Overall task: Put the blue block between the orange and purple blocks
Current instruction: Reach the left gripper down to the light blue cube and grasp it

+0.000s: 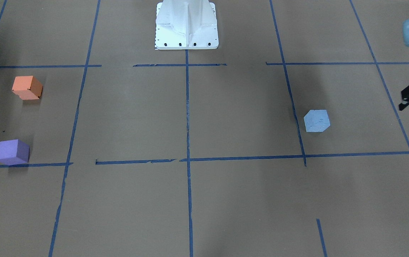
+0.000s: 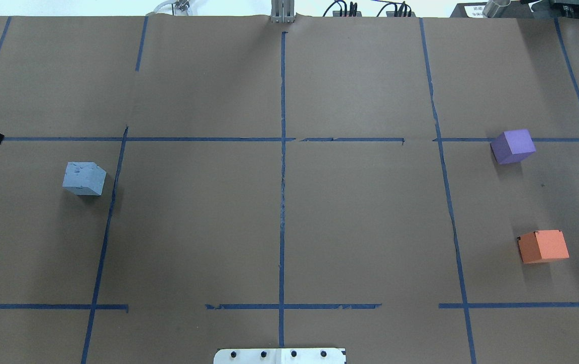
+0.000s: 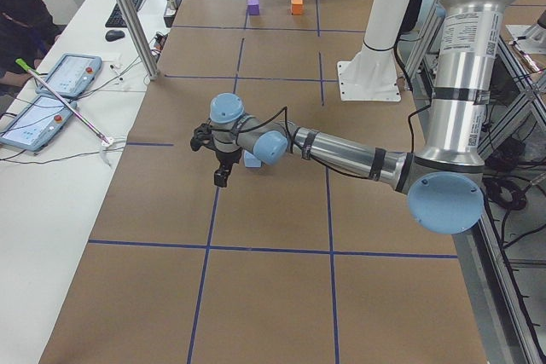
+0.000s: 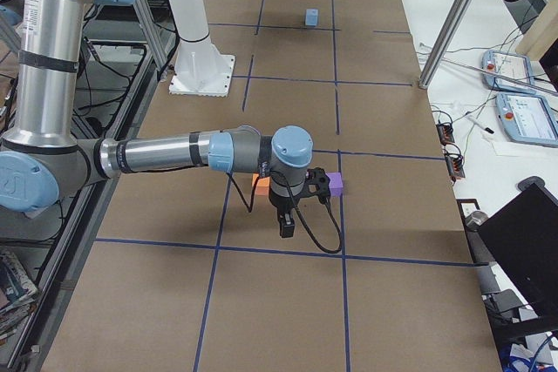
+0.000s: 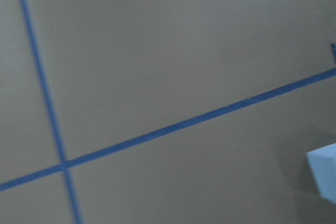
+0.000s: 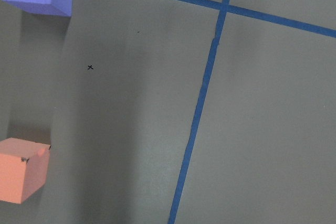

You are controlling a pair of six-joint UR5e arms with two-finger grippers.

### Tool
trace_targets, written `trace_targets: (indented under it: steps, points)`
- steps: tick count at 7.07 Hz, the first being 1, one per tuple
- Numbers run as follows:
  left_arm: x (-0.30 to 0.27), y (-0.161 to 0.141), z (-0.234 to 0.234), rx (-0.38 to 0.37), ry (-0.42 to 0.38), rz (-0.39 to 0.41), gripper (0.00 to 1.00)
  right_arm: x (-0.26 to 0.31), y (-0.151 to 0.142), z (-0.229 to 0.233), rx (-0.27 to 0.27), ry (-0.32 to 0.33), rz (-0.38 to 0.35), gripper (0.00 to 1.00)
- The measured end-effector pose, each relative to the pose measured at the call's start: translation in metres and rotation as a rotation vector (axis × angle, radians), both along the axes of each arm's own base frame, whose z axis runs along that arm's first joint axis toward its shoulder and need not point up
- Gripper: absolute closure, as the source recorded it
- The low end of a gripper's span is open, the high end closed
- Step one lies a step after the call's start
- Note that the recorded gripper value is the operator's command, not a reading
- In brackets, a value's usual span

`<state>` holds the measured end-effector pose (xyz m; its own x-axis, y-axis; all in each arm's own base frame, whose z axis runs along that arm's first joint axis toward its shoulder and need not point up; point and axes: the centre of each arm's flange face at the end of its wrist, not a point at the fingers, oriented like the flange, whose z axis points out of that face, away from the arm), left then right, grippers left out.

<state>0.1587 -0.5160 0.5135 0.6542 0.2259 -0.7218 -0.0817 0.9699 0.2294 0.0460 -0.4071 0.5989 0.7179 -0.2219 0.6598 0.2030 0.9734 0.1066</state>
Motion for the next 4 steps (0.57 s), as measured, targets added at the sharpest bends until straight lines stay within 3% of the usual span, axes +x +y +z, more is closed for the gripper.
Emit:
trace_targets:
  steps: [2,4]
  points:
    - [0.065,0.018,-0.017,-0.102,0.053,-0.068,0.00,0.000,0.000,0.000,0.000,0.000,0.000,0.00]
    - [0.117,0.027,-0.027,-0.120,0.038,-0.109,0.00,0.000,0.000,0.000,0.000,0.000,0.000,0.00]
